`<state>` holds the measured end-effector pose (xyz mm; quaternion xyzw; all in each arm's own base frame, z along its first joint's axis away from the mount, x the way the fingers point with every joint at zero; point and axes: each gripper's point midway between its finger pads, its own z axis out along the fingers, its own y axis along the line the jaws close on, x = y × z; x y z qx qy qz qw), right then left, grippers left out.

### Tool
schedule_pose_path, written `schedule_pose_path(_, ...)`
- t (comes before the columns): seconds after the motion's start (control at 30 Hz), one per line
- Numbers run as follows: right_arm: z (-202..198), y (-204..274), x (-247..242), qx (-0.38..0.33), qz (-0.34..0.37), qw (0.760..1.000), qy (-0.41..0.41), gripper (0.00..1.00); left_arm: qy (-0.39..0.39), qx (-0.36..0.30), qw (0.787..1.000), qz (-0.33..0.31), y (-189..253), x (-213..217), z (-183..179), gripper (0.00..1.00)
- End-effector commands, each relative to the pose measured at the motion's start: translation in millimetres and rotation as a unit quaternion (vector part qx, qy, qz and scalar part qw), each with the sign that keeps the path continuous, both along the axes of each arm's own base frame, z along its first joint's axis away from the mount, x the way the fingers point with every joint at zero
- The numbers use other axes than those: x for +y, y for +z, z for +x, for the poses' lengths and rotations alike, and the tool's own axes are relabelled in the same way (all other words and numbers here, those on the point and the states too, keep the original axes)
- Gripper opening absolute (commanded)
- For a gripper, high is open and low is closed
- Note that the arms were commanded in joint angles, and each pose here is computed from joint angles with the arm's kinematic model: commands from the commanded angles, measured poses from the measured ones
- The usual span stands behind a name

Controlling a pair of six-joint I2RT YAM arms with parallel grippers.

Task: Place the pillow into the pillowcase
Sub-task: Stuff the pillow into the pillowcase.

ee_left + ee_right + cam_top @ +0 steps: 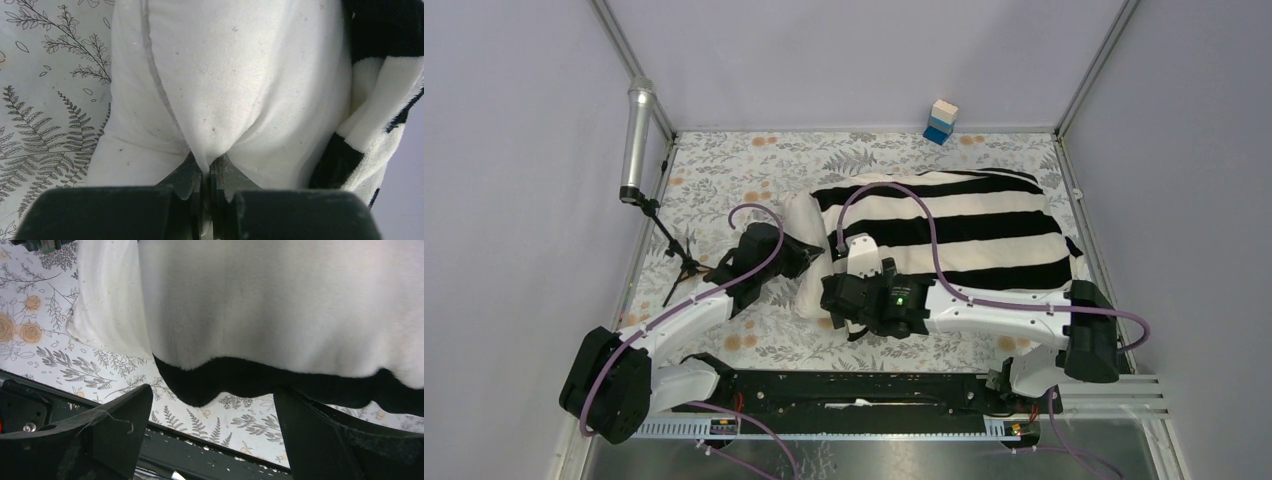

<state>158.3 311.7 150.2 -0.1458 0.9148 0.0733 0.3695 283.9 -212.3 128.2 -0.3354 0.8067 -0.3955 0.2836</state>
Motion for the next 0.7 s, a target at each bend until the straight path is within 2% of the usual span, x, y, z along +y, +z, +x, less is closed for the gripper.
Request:
schedule_pose_path(0.0,8,-7,17,-0.015,0.020,1.000,-0.014,0.99,-0.001,-0.032,0.999,-0.010,28,-4,12,0.00)
schedule_pose_path(0.17,14,-10,27,-0.017,0.003,1.000,-0.011,0.99,-0.004,-0.031,0.999,0.000,27,-3,11,0.00)
schedule_pose_path(0.2,16,-11,22,-0.020,-0.010,1.000,-0.020,0.93,-0.005,-0.033,0.999,0.002,28,-3,12,0.00)
schedule_pose_path(0.23,17,-15,13,-0.021,-0.022,0.999,-0.029,0.84,-0.005,-0.034,0.999,0.004,28,-2,12,0.00)
schedule_pose_path(0.27,18,-18,6,-0.020,-0.029,0.999,-0.036,0.70,-0.005,-0.036,0.999,0.006,29,-2,12,0.00)
schedule_pose_path(0.37,19,-15,2,-0.018,-0.032,0.999,-0.035,0.22,-0.011,-0.042,0.999,0.013,29,-2,13,0.00)
schedule_pose_path(0.4,17,-4,12,-0.021,-0.027,0.999,-0.023,0.09,-0.015,-0.044,0.999,0.016,29,-3,14,0.00)
schedule_pose_path(0.43,13,12,30,-0.032,-0.020,0.999,0.001,0.01,-0.016,-0.043,0.999,0.016,28,-4,15,0.00)
schedule_pose_path(0.5,-14,49,84,-0.060,0.001,0.995,0.082,0.00,-0.016,-0.043,0.999,0.016,25,-8,16,0.00)
schedule_pose_path(0.57,-43,80,127,-0.049,0.042,0.985,0.157,0.00,-0.013,-0.045,0.999,0.018,23,-10,17,0.00)
schedule_pose_path(0.67,-50,110,147,-0.073,0.073,0.974,0.200,0.00,-0.024,-0.052,0.998,0.027,24,-13,13,0.00)
